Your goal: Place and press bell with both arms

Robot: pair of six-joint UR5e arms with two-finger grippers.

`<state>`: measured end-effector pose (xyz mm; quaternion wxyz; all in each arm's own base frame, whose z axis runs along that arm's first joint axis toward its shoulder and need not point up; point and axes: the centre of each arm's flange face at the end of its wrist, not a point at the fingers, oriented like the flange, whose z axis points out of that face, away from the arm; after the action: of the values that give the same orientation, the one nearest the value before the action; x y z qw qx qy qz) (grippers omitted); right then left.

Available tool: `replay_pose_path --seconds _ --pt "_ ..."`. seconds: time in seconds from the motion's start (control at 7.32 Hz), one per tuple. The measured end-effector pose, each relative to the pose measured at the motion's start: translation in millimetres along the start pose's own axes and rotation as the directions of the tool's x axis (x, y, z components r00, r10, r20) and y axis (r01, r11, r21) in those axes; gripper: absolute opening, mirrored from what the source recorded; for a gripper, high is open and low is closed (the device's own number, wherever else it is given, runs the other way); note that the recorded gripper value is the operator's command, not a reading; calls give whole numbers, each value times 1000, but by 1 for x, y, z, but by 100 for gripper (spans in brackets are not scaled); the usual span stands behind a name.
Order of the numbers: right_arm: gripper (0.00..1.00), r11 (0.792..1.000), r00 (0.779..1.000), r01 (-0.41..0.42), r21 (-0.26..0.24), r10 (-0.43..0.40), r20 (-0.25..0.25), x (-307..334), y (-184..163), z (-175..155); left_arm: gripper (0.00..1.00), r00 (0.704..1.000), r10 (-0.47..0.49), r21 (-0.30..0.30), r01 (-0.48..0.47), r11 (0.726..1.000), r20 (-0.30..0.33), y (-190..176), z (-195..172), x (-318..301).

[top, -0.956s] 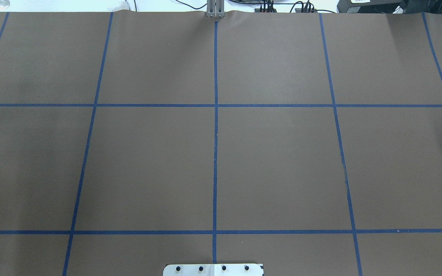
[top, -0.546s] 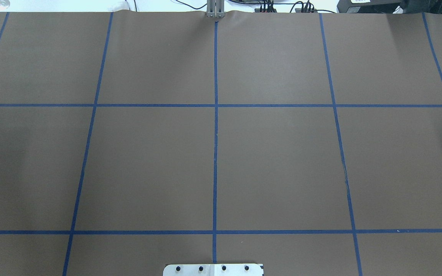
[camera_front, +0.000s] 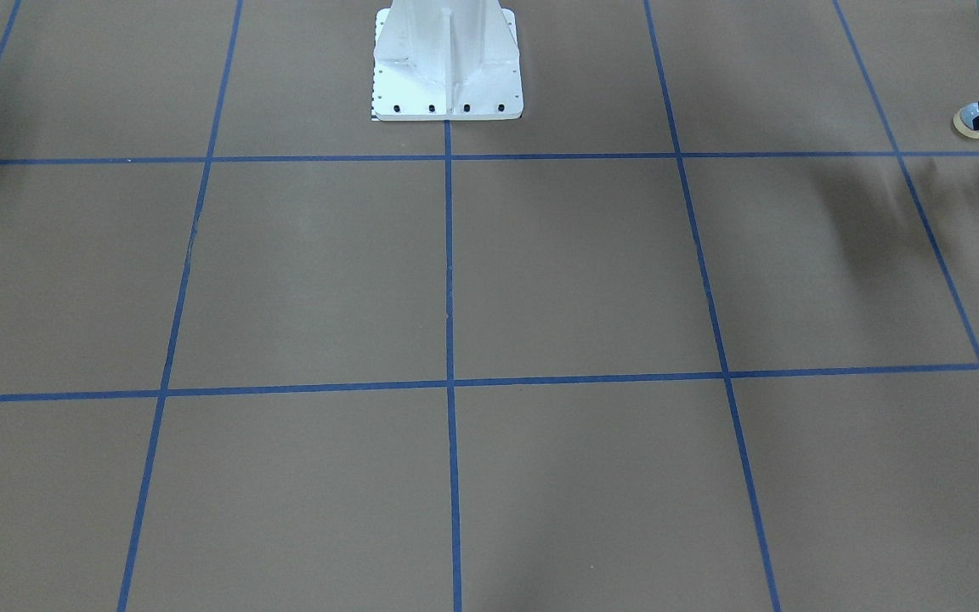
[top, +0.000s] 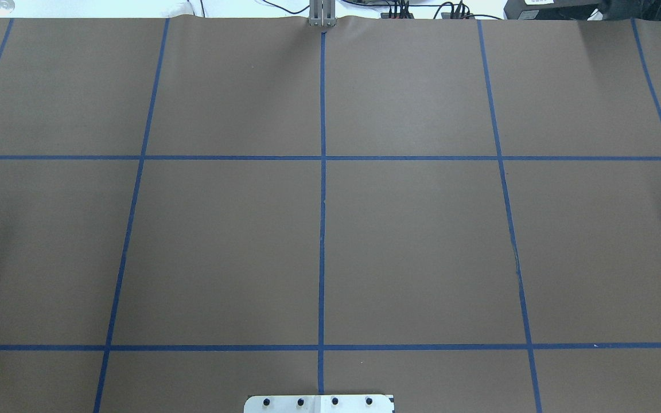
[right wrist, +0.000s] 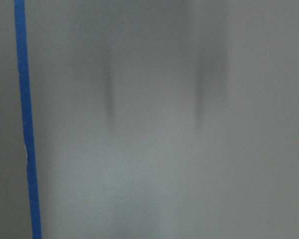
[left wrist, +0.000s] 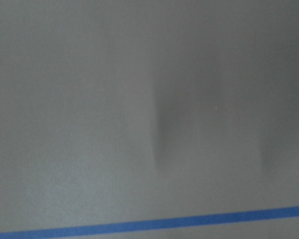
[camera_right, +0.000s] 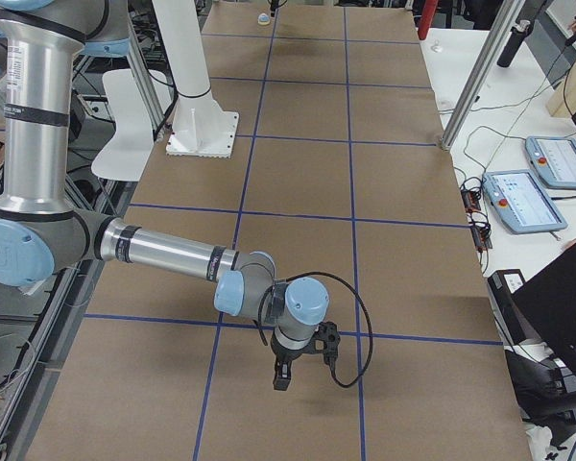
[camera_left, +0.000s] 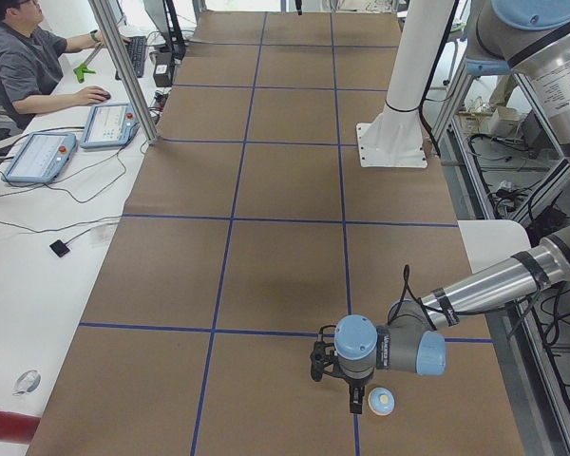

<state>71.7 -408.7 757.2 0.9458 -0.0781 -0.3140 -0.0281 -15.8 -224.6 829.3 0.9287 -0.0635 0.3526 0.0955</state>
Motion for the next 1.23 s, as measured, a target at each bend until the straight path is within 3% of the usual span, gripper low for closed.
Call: replay_pose_path --seconds 0.27,1.23 --pt "100 1000 1000 1 -1 -1 -1 0 0 0 100 1000 30 -60 -30 998 -2 22 21 -15" --pt "100 1000 1000 3 0 -3 -1 -2 -1 0 100 996 59 -107 -66 992 -73 30 36 -12"
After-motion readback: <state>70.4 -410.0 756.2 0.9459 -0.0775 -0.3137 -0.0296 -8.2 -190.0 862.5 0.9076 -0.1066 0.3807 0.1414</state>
